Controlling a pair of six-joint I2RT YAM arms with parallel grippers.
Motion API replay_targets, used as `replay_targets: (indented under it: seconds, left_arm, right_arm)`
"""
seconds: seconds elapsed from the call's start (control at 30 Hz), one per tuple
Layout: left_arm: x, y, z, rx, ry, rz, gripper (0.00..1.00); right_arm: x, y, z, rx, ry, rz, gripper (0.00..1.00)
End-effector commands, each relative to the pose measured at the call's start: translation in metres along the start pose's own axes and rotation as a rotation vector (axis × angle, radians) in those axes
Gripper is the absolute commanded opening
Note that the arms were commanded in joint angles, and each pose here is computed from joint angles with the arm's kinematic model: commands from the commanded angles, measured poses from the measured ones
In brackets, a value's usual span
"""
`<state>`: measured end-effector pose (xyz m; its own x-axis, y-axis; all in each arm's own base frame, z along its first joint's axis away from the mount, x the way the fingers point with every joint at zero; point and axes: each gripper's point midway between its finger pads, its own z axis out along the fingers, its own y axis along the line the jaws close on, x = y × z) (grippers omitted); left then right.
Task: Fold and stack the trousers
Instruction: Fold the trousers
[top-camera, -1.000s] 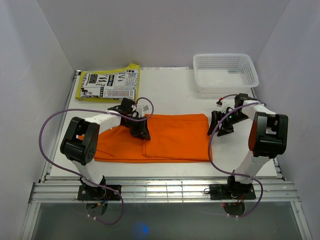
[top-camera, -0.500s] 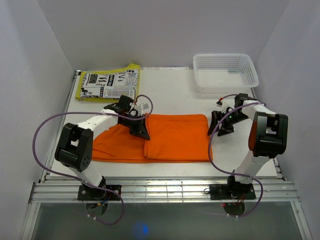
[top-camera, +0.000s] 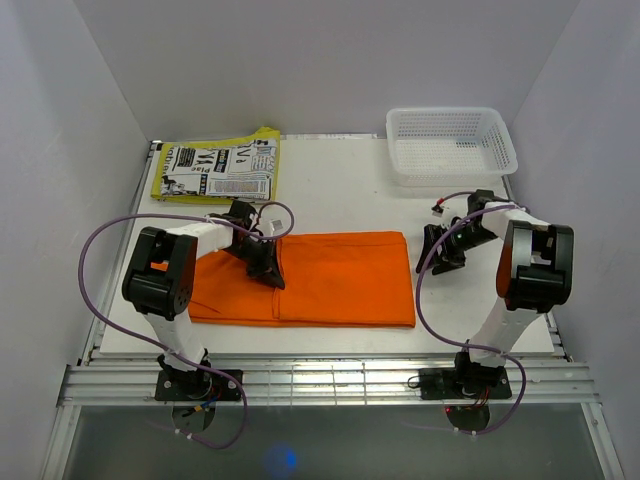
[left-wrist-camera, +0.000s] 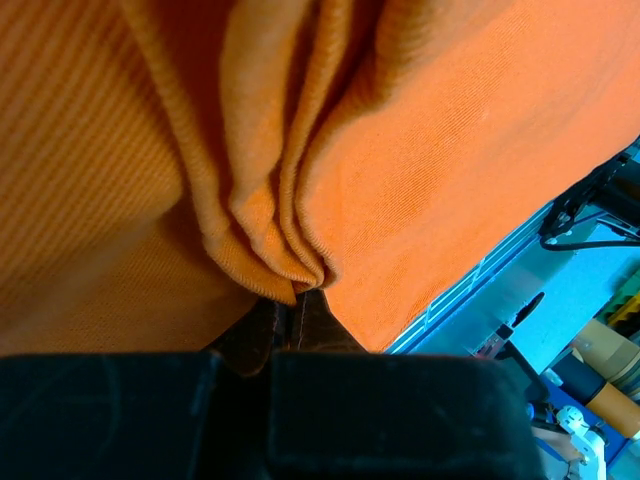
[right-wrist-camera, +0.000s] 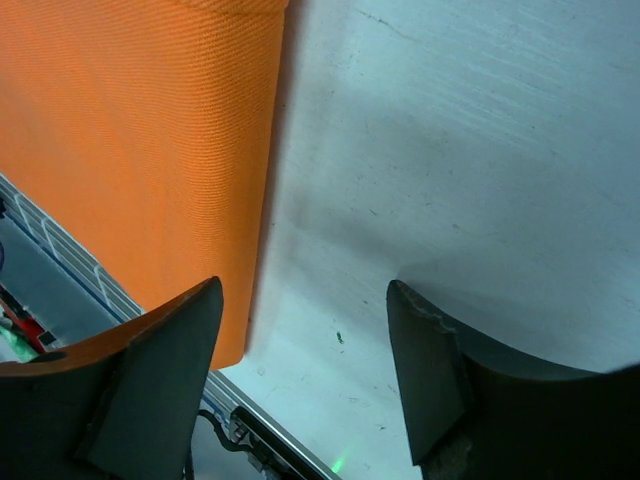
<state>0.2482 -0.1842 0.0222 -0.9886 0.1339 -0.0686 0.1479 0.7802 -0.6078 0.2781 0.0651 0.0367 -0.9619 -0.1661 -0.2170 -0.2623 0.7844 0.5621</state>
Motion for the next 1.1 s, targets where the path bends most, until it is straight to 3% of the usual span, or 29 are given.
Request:
replay_targets:
  seconds: [0.0, 0.2, 0.37, 0.47, 0.5, 0.57, 0.6, 0.63, 0.77, 1.07]
  left_arm:
    - [-0.001, 0.022, 0.013, -0.075, -0.01, 0.047, 0.0]
    - [-0.008, 0.027, 0.01, -0.115, -0.024, 0.059, 0.03]
    - [-0.015, 0.026, 0.009, -0.12, -0.032, 0.074, 0.11]
    - [-0.02, 0.025, 0.007, -0.122, -0.042, 0.093, 0.21]
    - [-0.021, 0.025, 0.005, -0.123, -0.048, 0.114, 0.25]
    - [-0.025, 0.025, 0.001, -0.143, -0.06, 0.133, 0.43]
    - [-0.028, 0.023, -0.004, -0.147, -0.076, 0.157, 0.48]
    - [-0.027, 0.022, -0.008, -0.151, -0.077, 0.162, 0.53]
    - [-0.036, 0.014, -0.038, -0.161, -0.153, 0.19, 0.78]
    - [-0.046, 0.018, -0.122, -0.203, -0.348, 0.19, 0.83]
  right_arm:
    - [-0.003, 0.003, 0.007, -0.051, -0.012, 0.008, 0.69]
    - [-0.008, 0.014, 0.024, -0.148, 0.0, 0.054, 0.56]
    - [-0.004, 0.021, 0.041, -0.176, 0.034, 0.055, 0.52]
    - [-0.001, 0.02, 0.051, -0.176, 0.055, 0.064, 0.5]
    - [0.0, 0.021, 0.054, -0.183, 0.059, 0.062, 0.44]
    - [-0.001, 0.018, 0.057, -0.179, 0.064, 0.078, 0.3]
    - [-0.002, 0.016, 0.058, -0.175, 0.061, 0.077, 0.1]
    - [-0.004, 0.016, 0.057, -0.171, 0.059, 0.079, 0.08]
    - [-0.016, 0.015, 0.044, -0.148, 0.012, 0.056, 0.08]
    - [-0.016, -0.04, -0.025, -0.022, -0.065, 0.074, 0.08]
